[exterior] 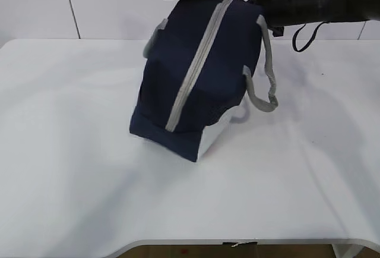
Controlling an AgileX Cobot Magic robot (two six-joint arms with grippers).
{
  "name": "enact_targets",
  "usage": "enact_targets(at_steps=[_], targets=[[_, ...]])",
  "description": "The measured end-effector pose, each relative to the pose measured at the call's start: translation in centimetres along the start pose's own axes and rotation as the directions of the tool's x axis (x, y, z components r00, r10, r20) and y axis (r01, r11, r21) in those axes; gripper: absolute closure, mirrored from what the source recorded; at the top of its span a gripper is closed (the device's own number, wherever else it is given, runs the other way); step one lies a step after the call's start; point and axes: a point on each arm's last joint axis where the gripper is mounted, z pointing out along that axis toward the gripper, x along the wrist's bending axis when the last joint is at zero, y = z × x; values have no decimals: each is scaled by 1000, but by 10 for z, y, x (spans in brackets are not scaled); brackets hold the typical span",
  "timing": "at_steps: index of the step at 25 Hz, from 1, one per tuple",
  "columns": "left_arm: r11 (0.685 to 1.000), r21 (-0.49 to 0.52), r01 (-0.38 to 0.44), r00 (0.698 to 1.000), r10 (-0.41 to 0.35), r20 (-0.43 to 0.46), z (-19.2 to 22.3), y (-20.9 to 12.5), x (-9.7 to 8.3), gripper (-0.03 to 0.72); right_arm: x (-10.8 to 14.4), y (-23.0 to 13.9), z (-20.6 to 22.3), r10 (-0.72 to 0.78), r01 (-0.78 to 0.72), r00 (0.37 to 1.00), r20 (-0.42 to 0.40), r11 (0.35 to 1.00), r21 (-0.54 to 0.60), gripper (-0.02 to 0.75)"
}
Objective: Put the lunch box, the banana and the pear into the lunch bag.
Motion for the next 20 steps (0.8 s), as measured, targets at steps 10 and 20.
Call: enact_targets(at_steps=[10, 20], targets=[[1000, -11, -15, 1000, 15, 8, -7, 6, -4, 673, 4, -1, -1, 24, -23, 999, -47, 1000, 19, 730], [1000, 18, 1, 999, -2, 43, -9, 4, -8, 673, 24, 11, -12, -81, 88, 980, -183, 996, 30, 280]])
